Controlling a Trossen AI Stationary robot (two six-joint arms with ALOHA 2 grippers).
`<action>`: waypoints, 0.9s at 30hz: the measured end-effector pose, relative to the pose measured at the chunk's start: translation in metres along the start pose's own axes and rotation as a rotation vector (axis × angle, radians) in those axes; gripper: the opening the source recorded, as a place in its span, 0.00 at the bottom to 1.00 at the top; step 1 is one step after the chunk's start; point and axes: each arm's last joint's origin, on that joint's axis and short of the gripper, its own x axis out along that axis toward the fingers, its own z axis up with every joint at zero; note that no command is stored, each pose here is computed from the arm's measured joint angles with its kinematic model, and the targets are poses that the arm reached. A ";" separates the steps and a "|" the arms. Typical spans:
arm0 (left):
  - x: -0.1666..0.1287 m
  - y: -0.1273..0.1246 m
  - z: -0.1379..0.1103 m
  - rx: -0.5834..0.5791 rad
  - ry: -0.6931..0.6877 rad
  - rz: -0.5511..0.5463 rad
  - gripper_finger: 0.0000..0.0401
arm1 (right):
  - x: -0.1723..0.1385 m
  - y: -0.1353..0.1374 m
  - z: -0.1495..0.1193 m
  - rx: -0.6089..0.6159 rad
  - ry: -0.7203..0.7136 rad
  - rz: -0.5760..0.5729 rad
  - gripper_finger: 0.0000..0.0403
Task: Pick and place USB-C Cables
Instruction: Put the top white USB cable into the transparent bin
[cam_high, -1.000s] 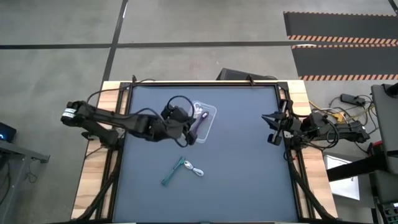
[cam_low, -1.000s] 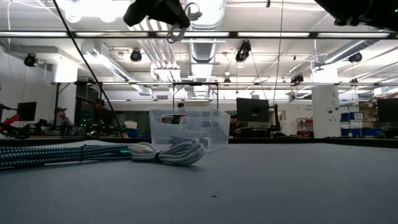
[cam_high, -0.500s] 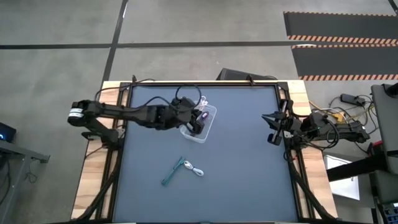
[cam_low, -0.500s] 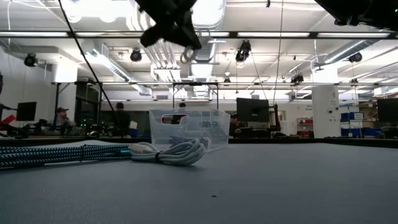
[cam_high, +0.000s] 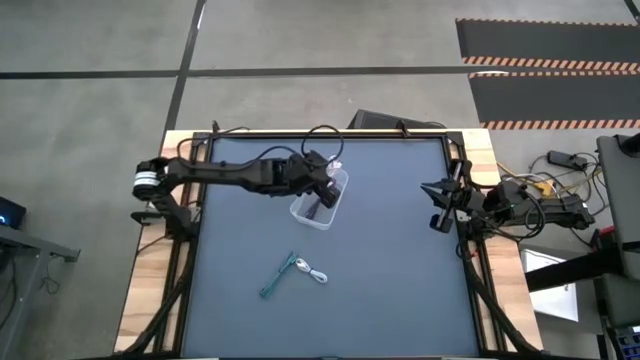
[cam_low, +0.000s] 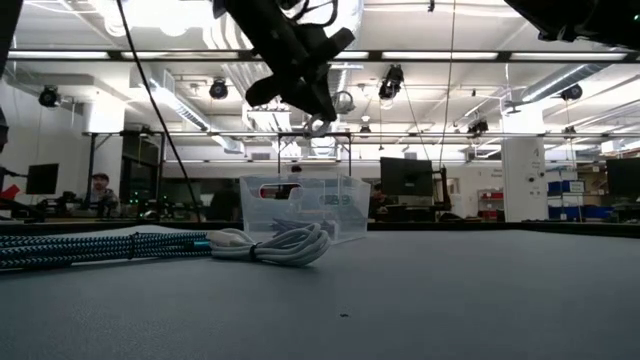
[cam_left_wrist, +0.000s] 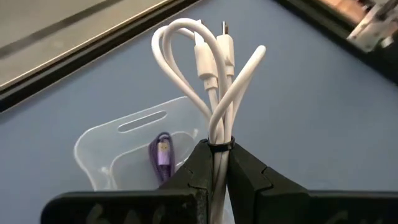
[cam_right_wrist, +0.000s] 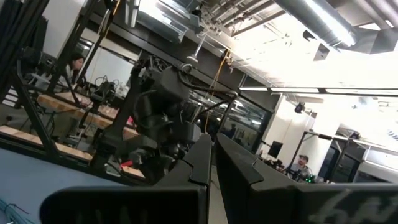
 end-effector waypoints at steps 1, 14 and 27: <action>0.001 0.000 0.000 0.005 0.014 0.011 0.03 | 0.000 0.000 0.000 -0.001 0.000 0.000 0.03; 0.032 0.011 -0.012 0.044 0.240 0.067 0.03 | 0.000 0.000 0.000 -0.005 0.001 0.000 0.03; 0.053 0.029 -0.023 0.026 0.405 0.089 0.03 | 0.000 0.000 0.000 -0.011 0.002 0.001 0.03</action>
